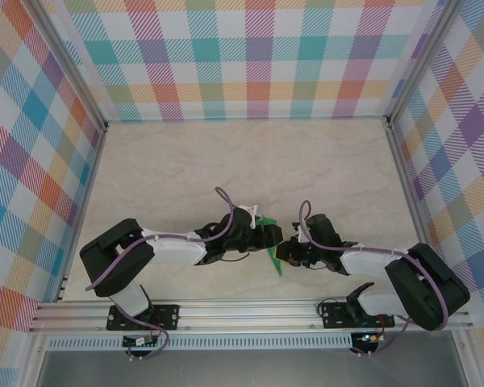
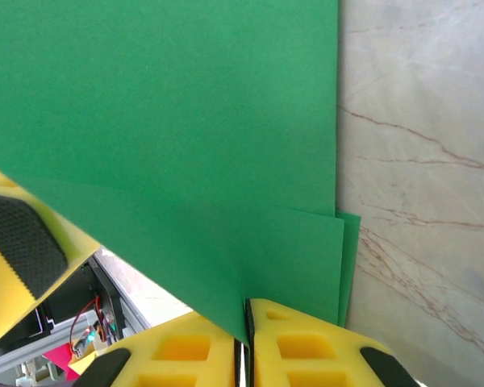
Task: Fold a paper plane with a square sheet of paper (pick it up from the middle)
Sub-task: Fold the wing for the fifth time at the center of the table.
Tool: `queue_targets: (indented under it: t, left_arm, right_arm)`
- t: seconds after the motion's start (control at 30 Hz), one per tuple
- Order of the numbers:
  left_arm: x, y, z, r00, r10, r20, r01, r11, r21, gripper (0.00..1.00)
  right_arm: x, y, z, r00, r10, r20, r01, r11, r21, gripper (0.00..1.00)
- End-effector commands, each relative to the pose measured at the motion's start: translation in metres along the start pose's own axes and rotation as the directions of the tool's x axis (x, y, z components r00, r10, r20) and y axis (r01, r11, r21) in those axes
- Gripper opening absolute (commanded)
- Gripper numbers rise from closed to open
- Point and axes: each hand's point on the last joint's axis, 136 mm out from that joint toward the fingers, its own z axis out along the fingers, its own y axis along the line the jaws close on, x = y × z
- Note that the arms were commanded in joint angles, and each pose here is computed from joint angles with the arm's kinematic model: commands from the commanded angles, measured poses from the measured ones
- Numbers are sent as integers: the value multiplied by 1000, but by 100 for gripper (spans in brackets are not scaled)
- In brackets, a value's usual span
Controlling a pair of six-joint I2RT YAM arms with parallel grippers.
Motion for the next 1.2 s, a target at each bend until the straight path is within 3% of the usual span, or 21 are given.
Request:
queue_targets:
  t: [0.0,0.57,1.17]
  left_arm:
    - [-6,-19,2,999,44,28,-46,997,64,54]
    - [-24,-1,9,993,62,101,-59,998,-27,50]
    - [-23,49,10,991,-49,127,70,984,-164,43]
  right_arm:
    - [-2,7,1,999,-30,-17,30,999,-19,12]
    - [1,5,0,998,-39,-42,38,999,-17,13]
    - [-4,4,-3,999,-46,-18,46,999,10,18]
